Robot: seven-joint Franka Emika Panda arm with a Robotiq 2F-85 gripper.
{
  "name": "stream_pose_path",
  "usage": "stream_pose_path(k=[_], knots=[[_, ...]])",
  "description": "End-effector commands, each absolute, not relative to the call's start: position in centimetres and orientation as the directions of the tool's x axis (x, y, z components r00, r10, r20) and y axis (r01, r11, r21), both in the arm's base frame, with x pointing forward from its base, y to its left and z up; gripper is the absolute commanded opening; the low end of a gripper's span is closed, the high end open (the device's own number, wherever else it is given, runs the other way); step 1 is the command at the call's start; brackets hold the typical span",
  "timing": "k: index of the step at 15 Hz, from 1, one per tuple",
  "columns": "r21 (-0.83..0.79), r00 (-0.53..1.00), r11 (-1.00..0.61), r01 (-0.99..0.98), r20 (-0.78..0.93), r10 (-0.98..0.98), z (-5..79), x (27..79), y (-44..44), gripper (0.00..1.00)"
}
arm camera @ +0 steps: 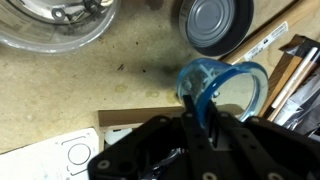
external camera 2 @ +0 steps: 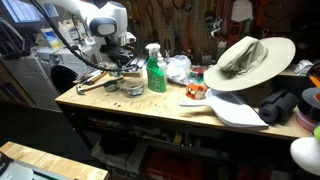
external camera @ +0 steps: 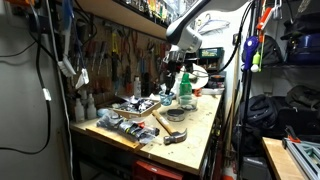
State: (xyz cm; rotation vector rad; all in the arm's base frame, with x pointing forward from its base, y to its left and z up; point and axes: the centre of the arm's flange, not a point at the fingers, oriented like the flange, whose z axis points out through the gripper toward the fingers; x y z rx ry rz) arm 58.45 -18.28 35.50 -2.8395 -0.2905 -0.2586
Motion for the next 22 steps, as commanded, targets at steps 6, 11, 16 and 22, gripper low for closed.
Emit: stream_pose_path(k=[6,11,16,22], knots=[[0.182,0.910,-0.928,0.326,0.205,0.360,38.2,52.5,-10.8,0.08],[0.381,0.900,-0.873,0.306,0.184,0.396,37.9,51.4,-7.3,0.08],[0.532,0.905,-0.810,0.245,0.175,0.388,37.7,50.6,-5.4,0.08],[0.648,0.909,-0.728,0.222,0.132,0.395,35.6,49.8,-2.2,0.08]])
